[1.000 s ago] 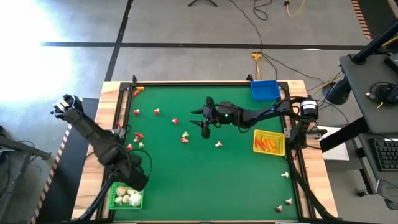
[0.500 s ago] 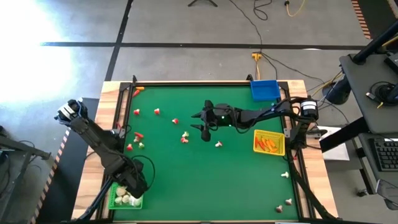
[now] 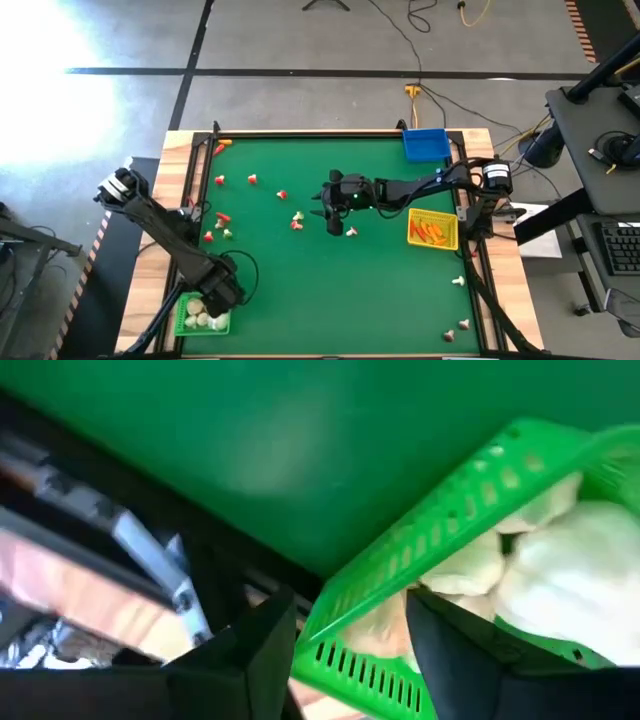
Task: Sort produce into baskets
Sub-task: Adjust the green bin on the table, then put the yellow chili into the yellow bin
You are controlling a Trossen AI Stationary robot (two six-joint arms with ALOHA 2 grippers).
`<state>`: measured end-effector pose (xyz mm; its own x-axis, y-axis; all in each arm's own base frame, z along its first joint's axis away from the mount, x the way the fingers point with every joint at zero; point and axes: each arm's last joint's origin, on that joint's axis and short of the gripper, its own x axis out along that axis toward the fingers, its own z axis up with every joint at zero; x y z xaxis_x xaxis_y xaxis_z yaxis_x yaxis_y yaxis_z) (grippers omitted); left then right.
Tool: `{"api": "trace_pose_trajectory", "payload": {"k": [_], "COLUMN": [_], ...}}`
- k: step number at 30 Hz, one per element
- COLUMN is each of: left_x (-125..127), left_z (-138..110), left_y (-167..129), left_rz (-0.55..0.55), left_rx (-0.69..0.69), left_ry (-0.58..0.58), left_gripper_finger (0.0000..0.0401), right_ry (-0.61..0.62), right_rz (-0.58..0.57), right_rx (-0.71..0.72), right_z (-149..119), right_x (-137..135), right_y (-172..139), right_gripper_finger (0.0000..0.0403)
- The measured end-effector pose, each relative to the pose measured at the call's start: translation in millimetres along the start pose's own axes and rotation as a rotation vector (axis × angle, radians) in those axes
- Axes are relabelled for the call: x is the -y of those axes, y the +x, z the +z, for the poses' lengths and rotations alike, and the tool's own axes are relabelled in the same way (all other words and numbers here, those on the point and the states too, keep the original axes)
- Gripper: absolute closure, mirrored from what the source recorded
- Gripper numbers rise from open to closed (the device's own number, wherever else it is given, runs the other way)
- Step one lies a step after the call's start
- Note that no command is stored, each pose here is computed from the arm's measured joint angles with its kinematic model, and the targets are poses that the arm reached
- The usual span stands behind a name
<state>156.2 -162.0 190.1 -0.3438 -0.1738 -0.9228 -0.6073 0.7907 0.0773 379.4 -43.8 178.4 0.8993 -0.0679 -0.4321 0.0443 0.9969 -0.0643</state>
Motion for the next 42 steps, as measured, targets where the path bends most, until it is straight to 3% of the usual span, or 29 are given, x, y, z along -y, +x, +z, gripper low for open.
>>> {"api": "trace_pose_trajectory", "payload": {"k": [9, 25, 30, 42], "left_x": [9.4, 14.2, 5.9, -19.1], "left_z": [7.8, 72.3, 89.4, 128.5], "left_y": [8.5, -10.0, -18.4, -83.9], "left_rz": [-0.004, -0.131, -0.145, -0.121], "left_rx": [-0.013, 0.402, 0.437, 0.509], "left_ry": [0.068, -0.048, -0.1, -0.061], "left_gripper_finger": [0.0209, 0.0209, 0.0209, 0.021], "right_ry": [0.0, 0.001, 0.0, 0.0], "right_rz": [0.003, 0.003, 0.002, 0.025], "right_rx": [-0.021, -0.019, -0.019, -0.024], "right_z": [-4.7, -4.6, -4.9, -5.9], "right_x": [-1.4, -1.3, -1.3, -2.1], "right_y": [-0.4, -0.4, -0.5, -0.6], "right_gripper_finger": [0.0207, 0.0207, 0.0207, 0.0207]}}
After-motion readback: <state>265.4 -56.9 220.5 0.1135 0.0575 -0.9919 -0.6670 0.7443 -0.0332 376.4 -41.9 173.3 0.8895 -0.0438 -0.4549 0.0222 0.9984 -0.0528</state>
